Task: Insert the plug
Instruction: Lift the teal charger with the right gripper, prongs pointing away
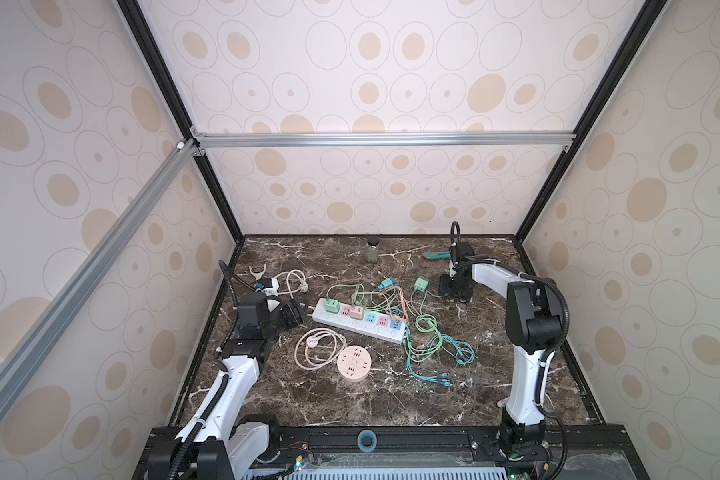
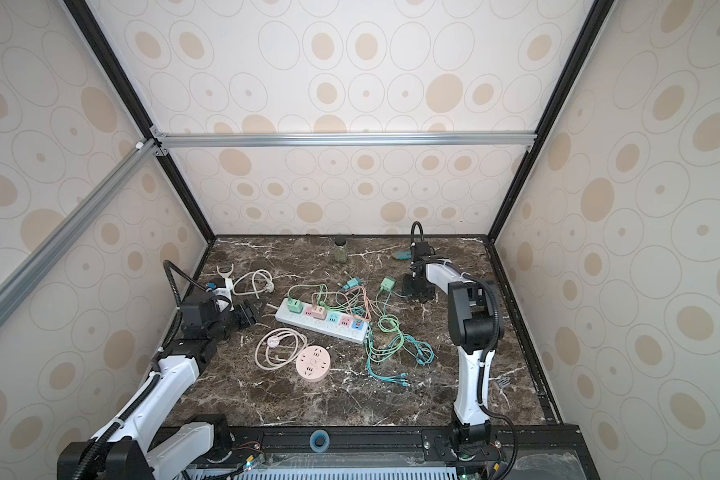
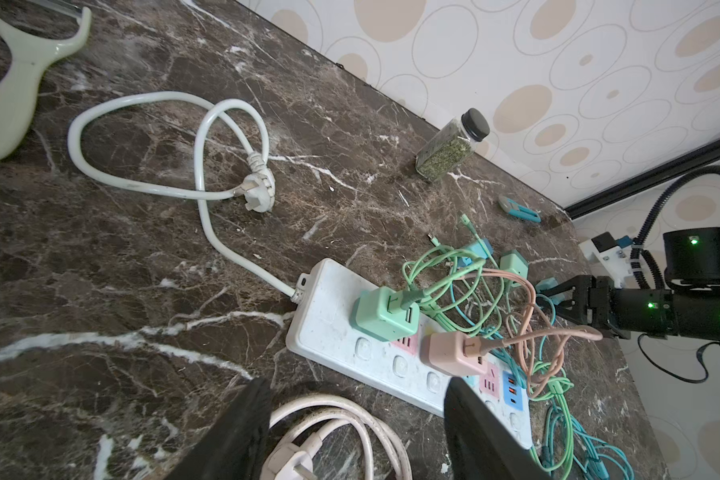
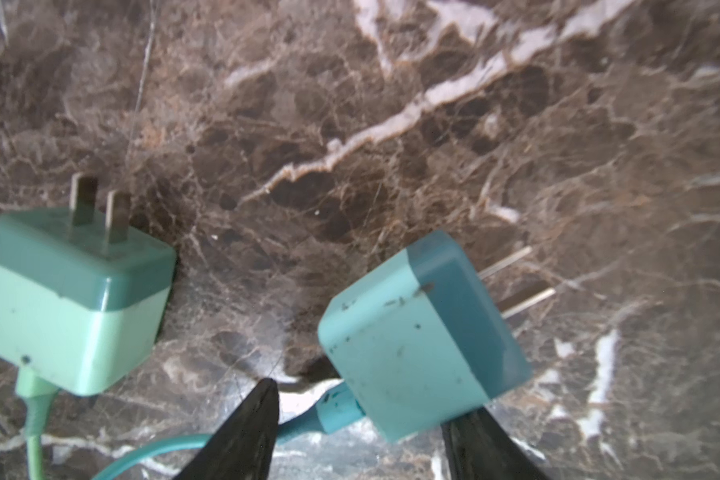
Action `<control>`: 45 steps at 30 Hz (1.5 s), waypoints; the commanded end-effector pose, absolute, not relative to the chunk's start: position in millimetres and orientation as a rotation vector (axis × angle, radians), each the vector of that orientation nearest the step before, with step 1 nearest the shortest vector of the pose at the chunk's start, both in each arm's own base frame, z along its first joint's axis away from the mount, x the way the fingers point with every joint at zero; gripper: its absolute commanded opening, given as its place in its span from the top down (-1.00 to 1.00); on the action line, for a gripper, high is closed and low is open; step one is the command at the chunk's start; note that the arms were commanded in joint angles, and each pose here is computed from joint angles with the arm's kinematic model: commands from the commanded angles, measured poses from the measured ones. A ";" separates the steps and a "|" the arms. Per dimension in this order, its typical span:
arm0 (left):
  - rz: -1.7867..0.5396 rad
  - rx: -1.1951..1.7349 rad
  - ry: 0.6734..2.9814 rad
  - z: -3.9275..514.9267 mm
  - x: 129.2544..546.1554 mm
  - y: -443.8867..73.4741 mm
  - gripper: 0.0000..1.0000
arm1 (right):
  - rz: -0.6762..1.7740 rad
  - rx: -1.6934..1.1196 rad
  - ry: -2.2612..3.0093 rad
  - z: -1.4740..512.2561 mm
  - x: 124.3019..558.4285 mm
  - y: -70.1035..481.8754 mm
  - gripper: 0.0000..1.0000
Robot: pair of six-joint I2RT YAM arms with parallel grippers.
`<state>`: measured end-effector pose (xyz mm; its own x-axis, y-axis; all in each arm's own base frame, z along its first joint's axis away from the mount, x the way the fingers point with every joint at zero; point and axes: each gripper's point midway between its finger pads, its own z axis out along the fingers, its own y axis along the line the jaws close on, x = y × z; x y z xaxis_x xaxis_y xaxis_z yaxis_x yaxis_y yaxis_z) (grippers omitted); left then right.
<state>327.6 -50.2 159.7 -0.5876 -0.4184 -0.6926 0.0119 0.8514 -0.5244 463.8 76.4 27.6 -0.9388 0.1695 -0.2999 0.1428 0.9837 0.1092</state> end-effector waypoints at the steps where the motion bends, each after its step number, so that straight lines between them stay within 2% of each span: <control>1: -0.601 -0.277 2.109 164.5 328.8 -48.0 -0.33 | 0.103 0.302 2.785 26.0 476.8 76.4 -0.30; 28: -0.603 -0.275 2.111 164.4 329.0 -48.2 -0.33 | 0.016 0.652 2.673 7.1 505.8 60.3 -0.30; 45: -0.612 -0.270 2.110 164.1 328.8 -49.7 -0.33 | -0.022 0.626 2.687 -0.8 506.2 57.1 -0.01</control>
<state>327.4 -51.1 159.9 -0.5897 -0.4177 -0.6912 0.0163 0.8495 -0.5273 520.3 57.8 25.9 -0.7920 0.4355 -0.4278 0.4280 0.8958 0.1198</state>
